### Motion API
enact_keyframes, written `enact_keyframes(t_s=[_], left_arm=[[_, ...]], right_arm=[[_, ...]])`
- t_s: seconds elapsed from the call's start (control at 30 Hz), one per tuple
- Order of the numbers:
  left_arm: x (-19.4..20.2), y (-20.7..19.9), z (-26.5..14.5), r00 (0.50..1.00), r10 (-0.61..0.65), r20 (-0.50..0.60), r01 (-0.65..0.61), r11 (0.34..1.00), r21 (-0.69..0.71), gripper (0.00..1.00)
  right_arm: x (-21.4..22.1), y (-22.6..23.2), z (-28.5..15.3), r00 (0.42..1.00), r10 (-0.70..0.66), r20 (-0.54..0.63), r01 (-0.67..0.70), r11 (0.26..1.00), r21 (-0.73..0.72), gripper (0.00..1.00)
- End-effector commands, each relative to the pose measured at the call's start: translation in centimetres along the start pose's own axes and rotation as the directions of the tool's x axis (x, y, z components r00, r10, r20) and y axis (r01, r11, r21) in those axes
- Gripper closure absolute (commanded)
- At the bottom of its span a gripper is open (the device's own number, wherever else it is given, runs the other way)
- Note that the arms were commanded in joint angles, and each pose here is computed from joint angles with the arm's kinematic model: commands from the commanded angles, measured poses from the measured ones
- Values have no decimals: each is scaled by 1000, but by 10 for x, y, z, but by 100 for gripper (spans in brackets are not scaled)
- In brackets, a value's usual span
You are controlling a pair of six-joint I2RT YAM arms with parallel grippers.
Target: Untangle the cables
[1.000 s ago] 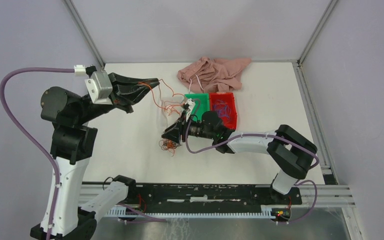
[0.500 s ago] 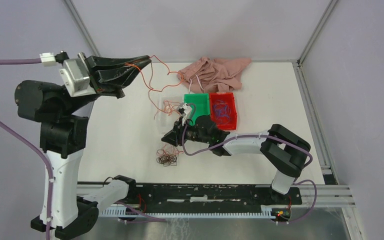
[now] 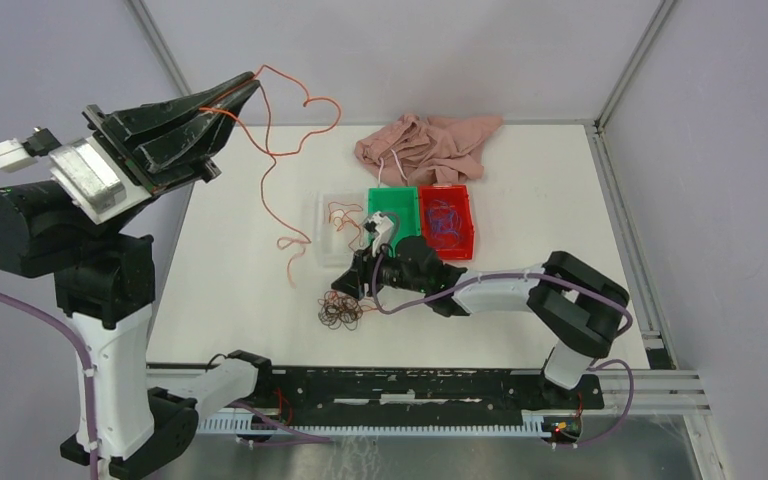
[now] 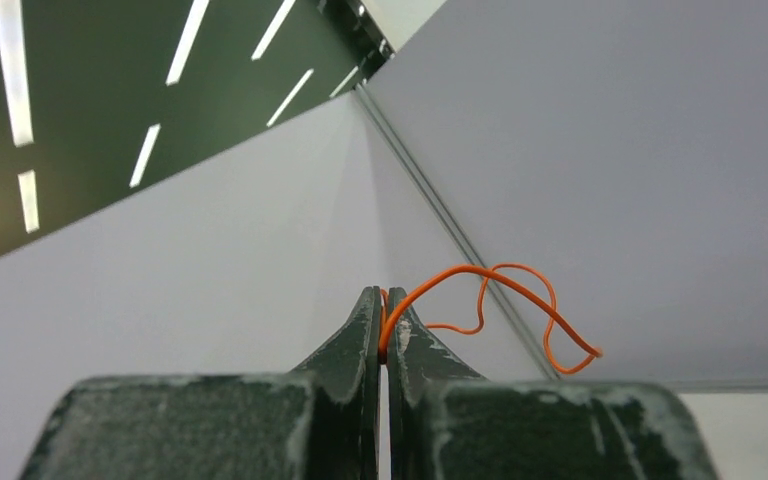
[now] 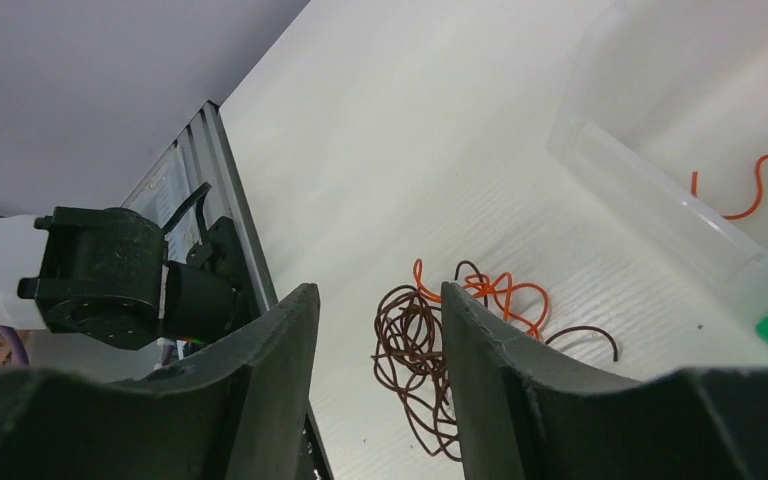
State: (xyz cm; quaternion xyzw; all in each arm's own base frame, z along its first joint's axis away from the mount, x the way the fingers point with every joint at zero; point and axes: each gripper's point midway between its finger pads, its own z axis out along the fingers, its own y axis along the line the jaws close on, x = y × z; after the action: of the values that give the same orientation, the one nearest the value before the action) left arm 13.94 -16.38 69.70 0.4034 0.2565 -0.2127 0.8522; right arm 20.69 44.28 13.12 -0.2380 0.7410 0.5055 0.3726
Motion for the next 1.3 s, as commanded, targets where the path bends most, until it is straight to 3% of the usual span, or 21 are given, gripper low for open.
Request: enact_keyframes(t_s=[0.0, 0.17, 0.27, 0.4, 0.53, 0.8, 1.27], left_arm=[[36, -6, -7, 997, -32, -65, 32, 999, -14, 97], [85, -28, -25, 976, -153, -153, 151, 988, -24, 97], [119, -42, -38, 951, -224, -212, 219, 975, -43, 97], [162, -52, -52, 924, -258, -284, 245, 966, -79, 97], [203, -51, -64, 905, -227, -360, 199, 973, -114, 97], [269, -40, -78, 846, -214, -488, 134, 972, -193, 97], [347, -42, -94, 781, -201, -591, 97, 974, -203, 97]], right_arm=[[-60, 29, -23, 987, -91, 131, 93, 996, -9, 44], [-108, 49, -45, 972, -129, 197, 136, 990, -23, 44], [-135, 47, -59, 968, -84, 236, 89, 996, -8, 44], [-152, 39, -71, 962, -88, 260, 85, 996, 25, 45], [-148, -8, -78, 976, -97, 193, 52, 973, 227, 46], [-131, -73, -98, 988, -81, 130, 14, 894, 447, 48], [-118, -90, -122, 989, -90, 120, 15, 856, 516, 47]])
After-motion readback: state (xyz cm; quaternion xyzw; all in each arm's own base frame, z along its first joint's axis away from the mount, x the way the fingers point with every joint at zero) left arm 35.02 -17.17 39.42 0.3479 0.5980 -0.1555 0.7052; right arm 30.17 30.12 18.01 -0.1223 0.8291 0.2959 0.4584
